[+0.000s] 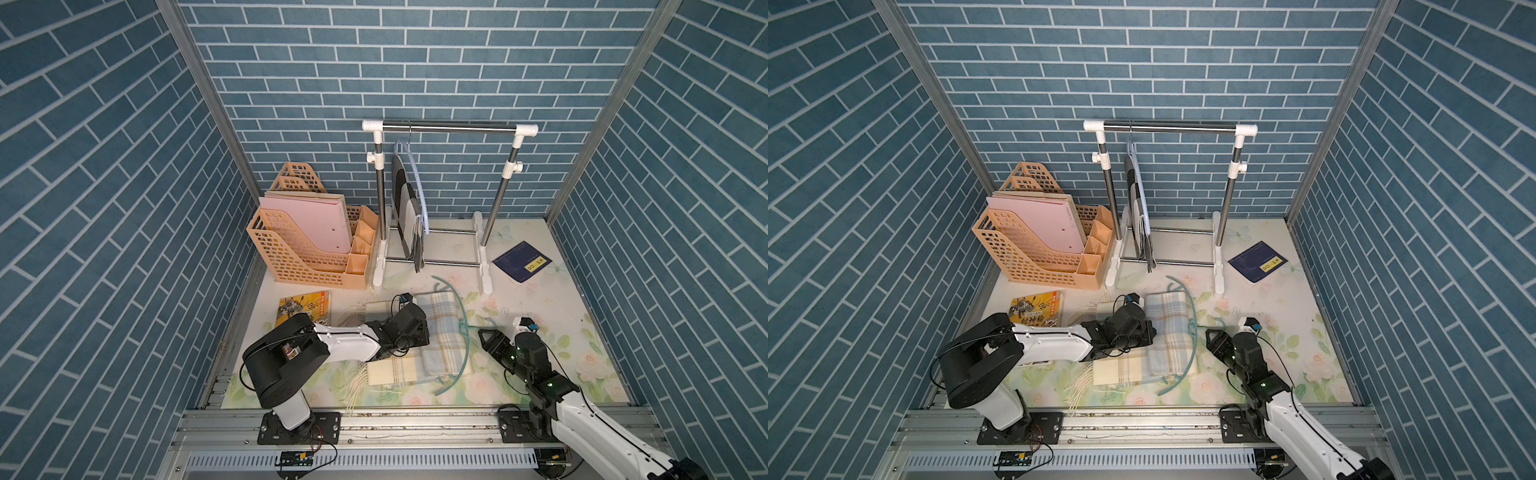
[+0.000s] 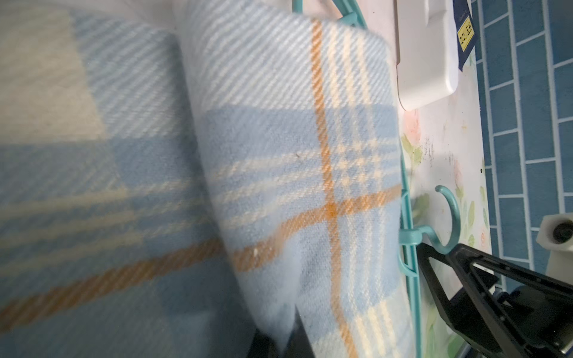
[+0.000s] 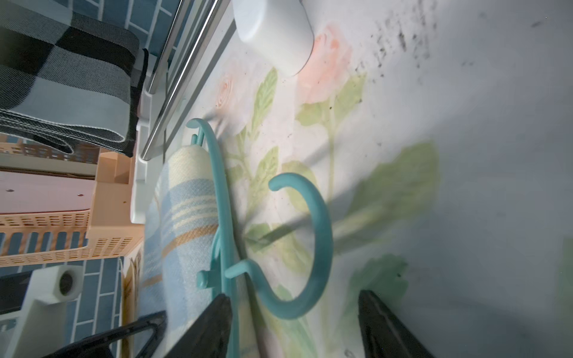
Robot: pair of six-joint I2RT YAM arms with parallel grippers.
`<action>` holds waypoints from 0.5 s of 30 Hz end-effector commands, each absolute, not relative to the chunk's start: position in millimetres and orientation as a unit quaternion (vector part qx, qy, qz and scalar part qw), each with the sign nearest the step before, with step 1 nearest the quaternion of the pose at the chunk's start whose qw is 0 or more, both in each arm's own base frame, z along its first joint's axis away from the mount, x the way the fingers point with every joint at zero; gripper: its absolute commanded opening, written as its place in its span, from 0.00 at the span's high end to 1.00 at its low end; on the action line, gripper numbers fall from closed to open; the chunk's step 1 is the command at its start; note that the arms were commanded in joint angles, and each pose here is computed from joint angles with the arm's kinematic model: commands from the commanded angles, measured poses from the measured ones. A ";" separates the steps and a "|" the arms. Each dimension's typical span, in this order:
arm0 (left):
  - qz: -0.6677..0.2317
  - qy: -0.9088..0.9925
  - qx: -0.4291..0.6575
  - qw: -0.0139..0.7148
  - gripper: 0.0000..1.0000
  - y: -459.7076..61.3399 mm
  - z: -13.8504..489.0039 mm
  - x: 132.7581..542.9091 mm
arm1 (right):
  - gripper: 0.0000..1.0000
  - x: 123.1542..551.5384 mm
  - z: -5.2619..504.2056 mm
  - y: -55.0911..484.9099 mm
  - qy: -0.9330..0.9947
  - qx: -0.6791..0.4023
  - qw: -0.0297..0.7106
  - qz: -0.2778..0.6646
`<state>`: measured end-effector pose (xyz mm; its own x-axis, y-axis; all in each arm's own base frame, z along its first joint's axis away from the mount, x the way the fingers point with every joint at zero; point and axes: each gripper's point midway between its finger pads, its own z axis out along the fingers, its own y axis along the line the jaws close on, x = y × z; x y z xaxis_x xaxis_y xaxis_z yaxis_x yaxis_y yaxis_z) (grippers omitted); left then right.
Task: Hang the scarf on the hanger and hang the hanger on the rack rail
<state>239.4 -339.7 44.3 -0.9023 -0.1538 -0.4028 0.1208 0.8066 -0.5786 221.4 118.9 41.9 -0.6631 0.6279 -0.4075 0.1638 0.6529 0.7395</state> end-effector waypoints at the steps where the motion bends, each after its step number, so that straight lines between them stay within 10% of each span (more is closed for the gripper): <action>1: -0.298 0.928 -0.002 0.225 1.00 -334.2 42.7 235.9 | 0.32 231.4 59.3 128.5 0.819 0.232 0.351 0.390; 15: -0.295 0.928 -0.004 0.229 1.00 -329.7 45.7 235.0 | 0.47 252.4 63.7 124.9 0.802 0.220 0.367 0.417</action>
<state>238.9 -337.6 48.5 -0.8964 -0.1592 -0.4136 0.1231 0.8070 -0.5775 252.0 115.5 54.9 -0.6187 0.6854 -0.3839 0.1328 0.5729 0.8088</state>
